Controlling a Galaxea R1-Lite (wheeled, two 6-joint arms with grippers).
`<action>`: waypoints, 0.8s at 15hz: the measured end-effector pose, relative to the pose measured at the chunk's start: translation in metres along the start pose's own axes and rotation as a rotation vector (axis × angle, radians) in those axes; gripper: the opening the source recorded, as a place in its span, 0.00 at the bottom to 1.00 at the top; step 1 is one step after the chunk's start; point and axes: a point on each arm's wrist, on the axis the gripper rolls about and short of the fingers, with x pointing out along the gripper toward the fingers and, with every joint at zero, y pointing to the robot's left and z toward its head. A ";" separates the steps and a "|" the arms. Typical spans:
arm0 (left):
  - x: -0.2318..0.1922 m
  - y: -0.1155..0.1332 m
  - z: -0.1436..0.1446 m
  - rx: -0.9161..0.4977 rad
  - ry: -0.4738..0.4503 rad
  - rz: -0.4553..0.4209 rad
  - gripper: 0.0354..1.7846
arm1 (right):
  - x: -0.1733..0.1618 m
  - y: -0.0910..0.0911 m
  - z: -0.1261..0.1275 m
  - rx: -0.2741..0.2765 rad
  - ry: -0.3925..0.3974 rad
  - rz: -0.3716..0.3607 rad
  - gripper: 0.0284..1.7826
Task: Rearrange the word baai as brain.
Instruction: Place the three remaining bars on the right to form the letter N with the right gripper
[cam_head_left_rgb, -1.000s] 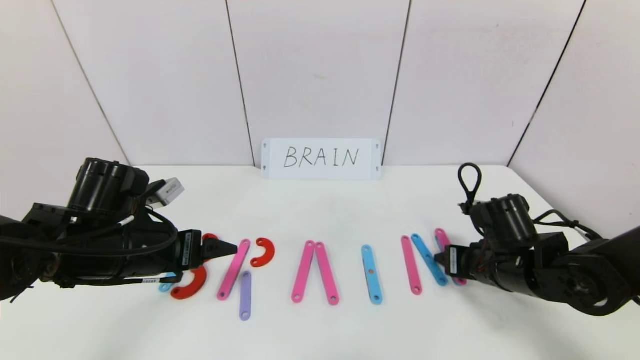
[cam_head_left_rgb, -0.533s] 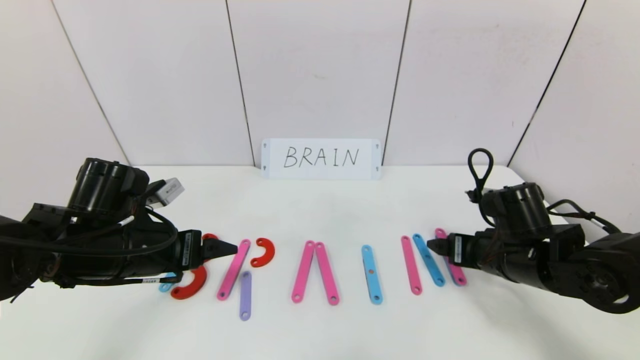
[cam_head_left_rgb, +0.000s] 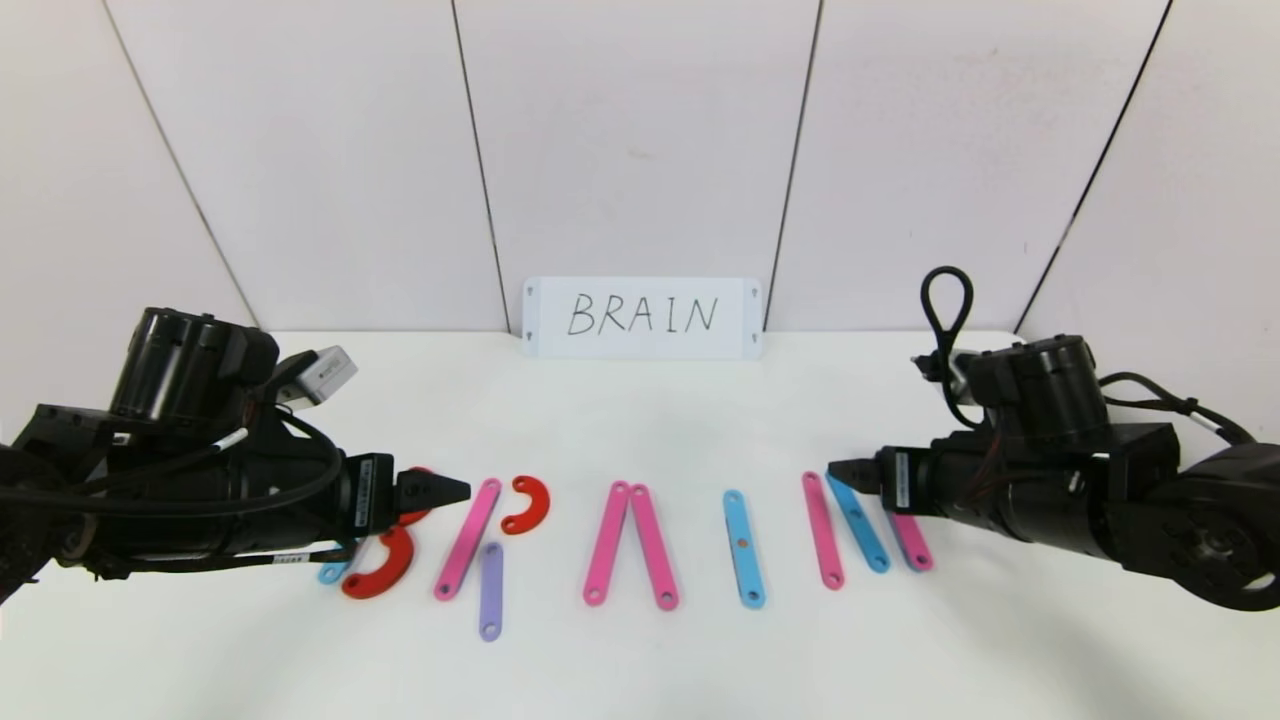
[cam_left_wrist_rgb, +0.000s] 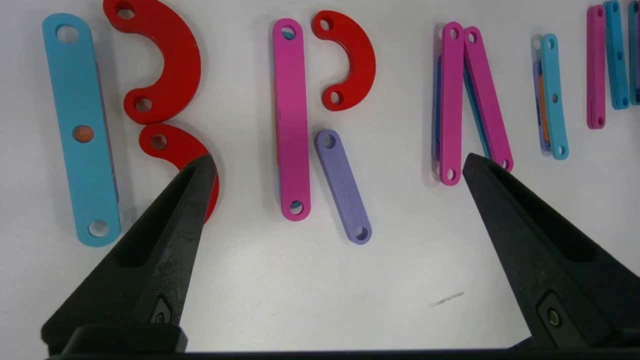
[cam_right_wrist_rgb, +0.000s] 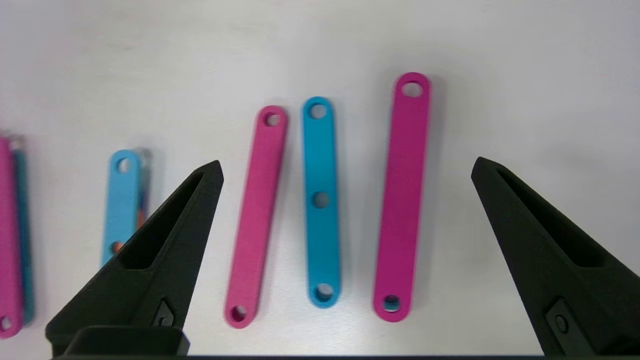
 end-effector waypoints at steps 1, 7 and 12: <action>0.000 0.000 0.000 0.000 -0.001 0.000 0.97 | 0.001 0.004 0.002 -0.015 -0.002 0.017 0.98; 0.000 0.000 0.000 -0.002 -0.002 0.003 0.97 | 0.015 0.033 0.004 -0.091 0.073 0.055 0.98; 0.000 0.000 0.000 -0.002 -0.002 0.003 0.97 | 0.026 0.042 0.002 -0.102 0.088 0.070 0.98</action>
